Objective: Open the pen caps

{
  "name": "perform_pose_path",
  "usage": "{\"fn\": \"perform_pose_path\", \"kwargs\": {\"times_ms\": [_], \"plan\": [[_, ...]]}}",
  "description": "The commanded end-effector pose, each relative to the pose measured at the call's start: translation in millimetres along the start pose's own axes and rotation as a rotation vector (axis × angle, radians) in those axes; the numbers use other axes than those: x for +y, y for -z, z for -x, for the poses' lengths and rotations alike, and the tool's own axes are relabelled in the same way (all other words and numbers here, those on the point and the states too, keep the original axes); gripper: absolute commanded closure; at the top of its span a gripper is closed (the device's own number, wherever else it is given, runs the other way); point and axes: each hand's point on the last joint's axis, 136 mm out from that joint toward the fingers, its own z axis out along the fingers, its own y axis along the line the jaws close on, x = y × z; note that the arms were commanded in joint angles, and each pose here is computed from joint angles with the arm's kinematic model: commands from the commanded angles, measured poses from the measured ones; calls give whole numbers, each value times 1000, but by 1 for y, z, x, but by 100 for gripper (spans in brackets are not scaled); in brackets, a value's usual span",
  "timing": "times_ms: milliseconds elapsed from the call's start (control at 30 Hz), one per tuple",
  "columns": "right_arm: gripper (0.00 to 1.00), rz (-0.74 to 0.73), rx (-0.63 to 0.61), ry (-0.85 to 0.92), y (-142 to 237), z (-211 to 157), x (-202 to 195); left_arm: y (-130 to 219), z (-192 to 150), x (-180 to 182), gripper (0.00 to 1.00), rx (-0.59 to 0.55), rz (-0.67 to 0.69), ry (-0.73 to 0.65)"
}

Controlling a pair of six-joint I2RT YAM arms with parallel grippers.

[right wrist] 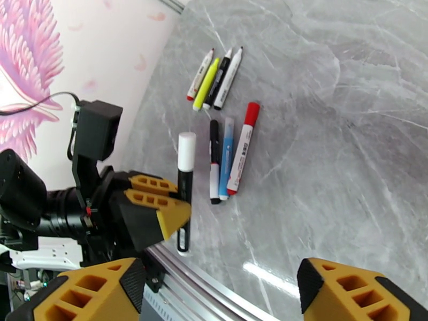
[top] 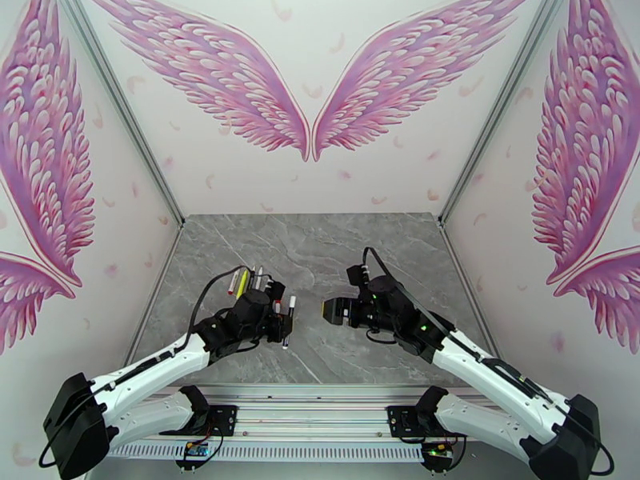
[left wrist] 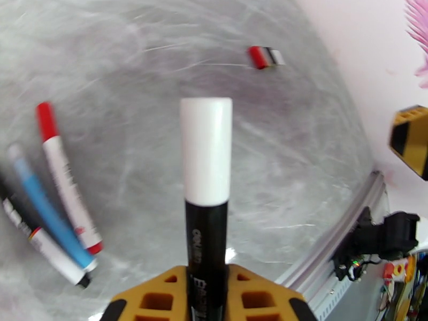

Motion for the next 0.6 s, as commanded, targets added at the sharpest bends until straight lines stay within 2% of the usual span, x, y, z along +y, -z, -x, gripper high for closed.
{"fn": "perform_pose_path", "kwargs": {"times_ms": [0, 300, 567], "plan": [[27, 41, -59, -21, 6, 15, 9, 1, 30, -52, 81, -72, -206, -92], [35, 69, -42, 8, 3, 20, 19, -7, 38, -95, 81, -59, -355, -173], [40, 69, -39, -17, 2, 25, 20, -14, 30, -102, 81, -34, -361, -225]]}}
